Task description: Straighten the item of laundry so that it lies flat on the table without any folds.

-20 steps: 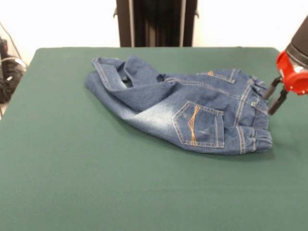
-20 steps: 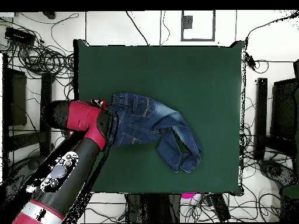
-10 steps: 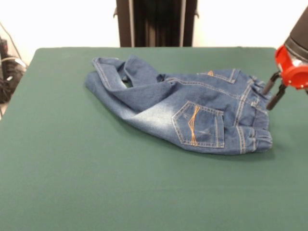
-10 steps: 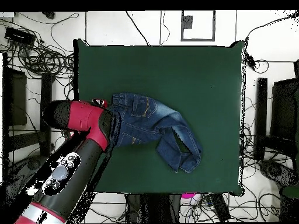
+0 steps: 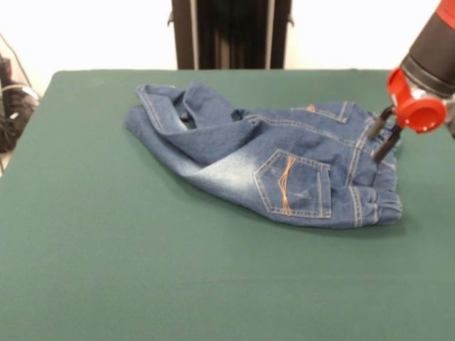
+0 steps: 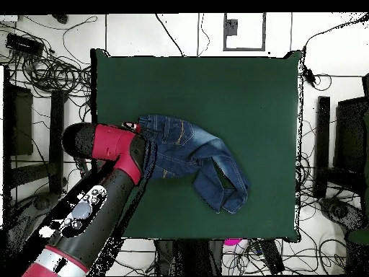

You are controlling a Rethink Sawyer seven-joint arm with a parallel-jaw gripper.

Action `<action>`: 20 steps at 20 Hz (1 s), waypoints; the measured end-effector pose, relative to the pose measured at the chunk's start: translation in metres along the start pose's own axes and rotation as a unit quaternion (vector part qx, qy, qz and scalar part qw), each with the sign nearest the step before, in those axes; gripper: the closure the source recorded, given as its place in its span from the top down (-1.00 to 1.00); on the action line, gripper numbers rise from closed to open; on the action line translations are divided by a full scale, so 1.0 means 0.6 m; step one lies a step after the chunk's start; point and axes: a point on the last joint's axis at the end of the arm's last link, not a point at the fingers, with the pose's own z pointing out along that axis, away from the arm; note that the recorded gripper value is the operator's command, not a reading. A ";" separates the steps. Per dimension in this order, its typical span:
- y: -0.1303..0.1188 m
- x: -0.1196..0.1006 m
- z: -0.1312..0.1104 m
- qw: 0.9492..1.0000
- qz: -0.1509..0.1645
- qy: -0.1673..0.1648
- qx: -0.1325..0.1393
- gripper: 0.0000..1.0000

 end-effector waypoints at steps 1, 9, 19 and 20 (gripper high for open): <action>0.000 0.000 0.004 1.000 0.000 0.001 -0.001 1.00; -0.009 0.016 0.025 1.000 -0.005 0.007 0.004 1.00; -0.032 0.042 0.045 1.000 -0.013 0.018 0.018 1.00; -0.033 0.043 0.045 1.000 -0.013 0.019 0.019 1.00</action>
